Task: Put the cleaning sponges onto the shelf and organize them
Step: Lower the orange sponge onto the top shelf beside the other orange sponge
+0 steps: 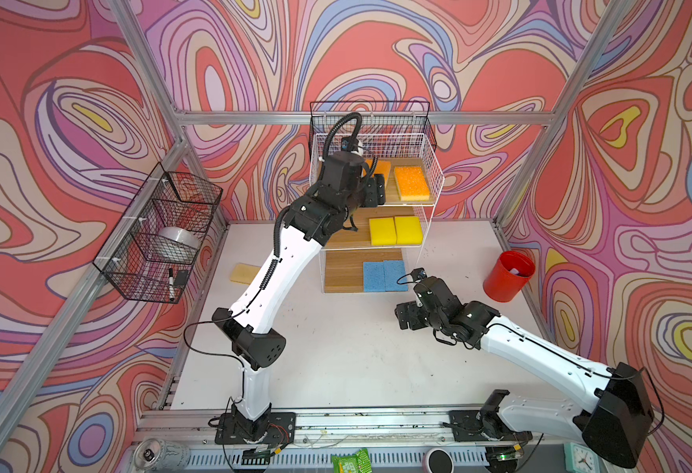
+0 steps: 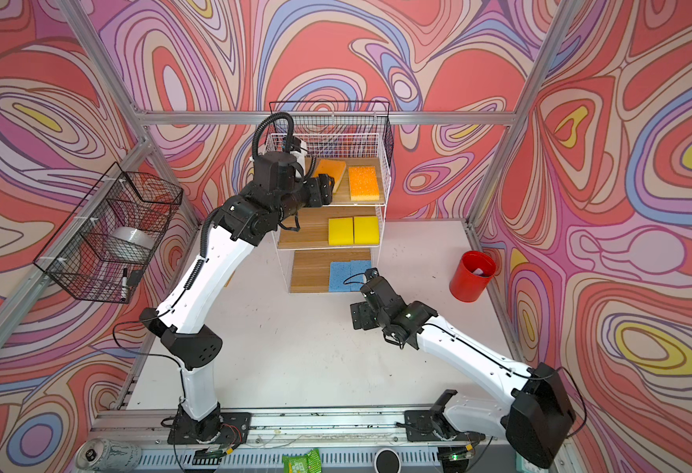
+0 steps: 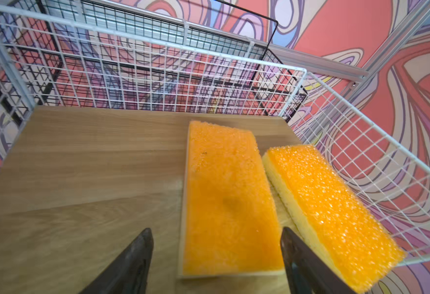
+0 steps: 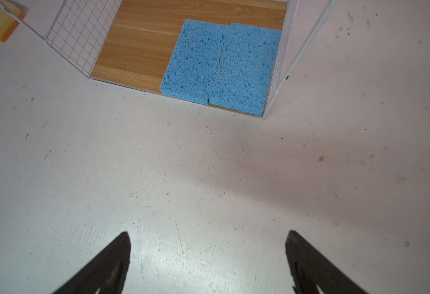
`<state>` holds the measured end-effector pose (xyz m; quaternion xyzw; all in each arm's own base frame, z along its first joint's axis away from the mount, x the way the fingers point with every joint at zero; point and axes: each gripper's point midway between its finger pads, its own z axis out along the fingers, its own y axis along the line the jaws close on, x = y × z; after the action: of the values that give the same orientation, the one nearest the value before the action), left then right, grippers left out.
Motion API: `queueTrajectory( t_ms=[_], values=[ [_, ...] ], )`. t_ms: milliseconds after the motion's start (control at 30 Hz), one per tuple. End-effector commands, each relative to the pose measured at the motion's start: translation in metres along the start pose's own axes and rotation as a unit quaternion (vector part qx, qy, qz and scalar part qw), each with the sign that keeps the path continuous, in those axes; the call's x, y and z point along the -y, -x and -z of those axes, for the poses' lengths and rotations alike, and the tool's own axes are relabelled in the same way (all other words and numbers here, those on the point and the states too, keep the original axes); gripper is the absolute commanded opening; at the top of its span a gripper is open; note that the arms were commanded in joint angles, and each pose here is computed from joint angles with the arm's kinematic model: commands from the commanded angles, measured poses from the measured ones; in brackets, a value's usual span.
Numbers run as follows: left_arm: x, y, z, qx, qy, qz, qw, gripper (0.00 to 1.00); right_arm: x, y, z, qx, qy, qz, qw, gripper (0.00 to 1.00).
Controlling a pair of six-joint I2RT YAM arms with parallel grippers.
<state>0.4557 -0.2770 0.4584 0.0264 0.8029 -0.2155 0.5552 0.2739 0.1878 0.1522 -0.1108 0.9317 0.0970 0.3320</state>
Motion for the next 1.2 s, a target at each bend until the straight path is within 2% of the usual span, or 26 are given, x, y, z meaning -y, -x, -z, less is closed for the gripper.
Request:
queueTrajectory(
  t_ms=[0, 267, 800, 967, 1167],
  values=[
    [0.010, 0.009, 0.006, 0.005, -0.028, 0.009, 1.000, 0.75, -0.001, 0.005, -0.001, 0.007, 0.002, 0.000, 1.000, 0.98],
    [0.014, -0.001, -0.008, -0.012, -0.047, 0.012, 0.999, 0.69, 0.001, 0.003, -0.002, 0.004, 0.000, 0.000, 1.000, 0.98],
    [0.009, -0.021, -0.025, -0.041, -0.037, 0.017, 0.998, 0.36, 0.002, 0.001, -0.004, 0.001, -0.004, 0.001, 1.000, 0.98],
    [0.010, -0.022, -0.024, -0.044, -0.040, 0.019, 0.998, 0.28, 0.001, 0.002, -0.003, 0.002, -0.004, 0.000, 1.000, 0.99],
    [0.010, -0.021, -0.018, -0.046, -0.042, 0.020, 0.998, 0.22, 0.002, 0.003, -0.002, 0.005, -0.004, 0.000, 1.000, 0.98]
  ],
)
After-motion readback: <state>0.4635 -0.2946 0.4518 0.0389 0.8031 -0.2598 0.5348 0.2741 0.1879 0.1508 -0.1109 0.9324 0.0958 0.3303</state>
